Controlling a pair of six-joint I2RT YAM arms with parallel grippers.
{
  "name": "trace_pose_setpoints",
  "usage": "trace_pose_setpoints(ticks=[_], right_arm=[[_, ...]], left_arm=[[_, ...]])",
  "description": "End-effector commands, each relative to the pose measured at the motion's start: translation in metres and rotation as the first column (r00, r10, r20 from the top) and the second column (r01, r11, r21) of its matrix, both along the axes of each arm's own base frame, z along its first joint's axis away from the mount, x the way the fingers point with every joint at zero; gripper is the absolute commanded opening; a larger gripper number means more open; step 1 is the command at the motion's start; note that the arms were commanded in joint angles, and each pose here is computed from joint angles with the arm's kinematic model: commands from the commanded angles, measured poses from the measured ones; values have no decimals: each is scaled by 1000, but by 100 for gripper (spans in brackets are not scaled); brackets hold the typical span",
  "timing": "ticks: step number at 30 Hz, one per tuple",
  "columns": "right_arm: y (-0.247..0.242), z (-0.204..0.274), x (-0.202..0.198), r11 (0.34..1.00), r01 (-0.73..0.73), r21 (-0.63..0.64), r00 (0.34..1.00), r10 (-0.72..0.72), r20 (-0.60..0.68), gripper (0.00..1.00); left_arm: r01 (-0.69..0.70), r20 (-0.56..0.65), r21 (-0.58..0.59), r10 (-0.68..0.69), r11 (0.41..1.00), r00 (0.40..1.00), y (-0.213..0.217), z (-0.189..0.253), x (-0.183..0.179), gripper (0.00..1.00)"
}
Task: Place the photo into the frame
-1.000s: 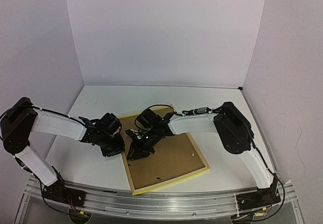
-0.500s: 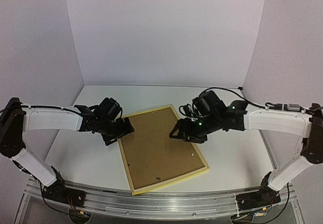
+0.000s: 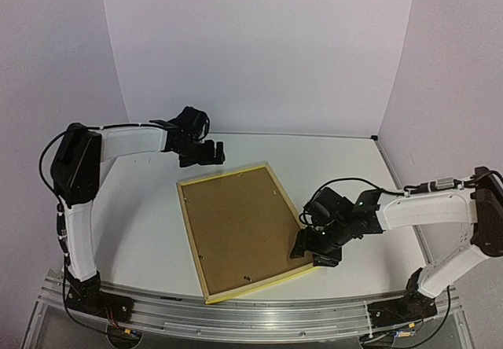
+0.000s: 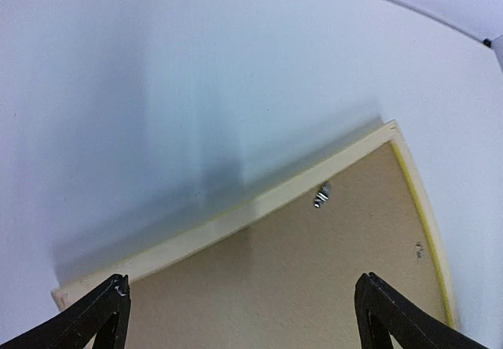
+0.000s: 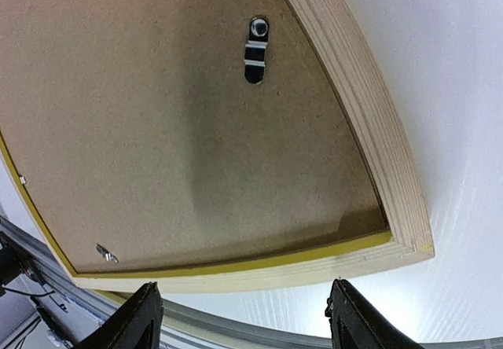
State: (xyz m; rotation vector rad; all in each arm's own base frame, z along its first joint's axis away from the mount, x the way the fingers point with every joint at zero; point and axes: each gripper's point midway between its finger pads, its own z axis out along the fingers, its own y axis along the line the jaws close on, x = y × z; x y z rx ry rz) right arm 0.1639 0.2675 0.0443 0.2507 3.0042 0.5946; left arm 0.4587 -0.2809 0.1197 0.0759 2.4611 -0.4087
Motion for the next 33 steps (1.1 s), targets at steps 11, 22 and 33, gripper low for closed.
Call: trace_pose_setpoints(ticks=[11, 22, 33], right_arm=[[8, -33, 26, 976, 204, -78, 979, -205, -7, 65], [-16, -41, 49, 943, 315, -111, 949, -317, 1, 59], [-49, -26, 121, 935, 344, -90, 938, -337, 82, 57]], left_arm=[[421, -113, 70, -412, 904, 904, -4, -79, 29, 82], [466, -170, 61, -451, 883, 876, 4, -105, 5, 43], [276, -248, 30, -260, 961, 933, 50, -116, -66, 21]])
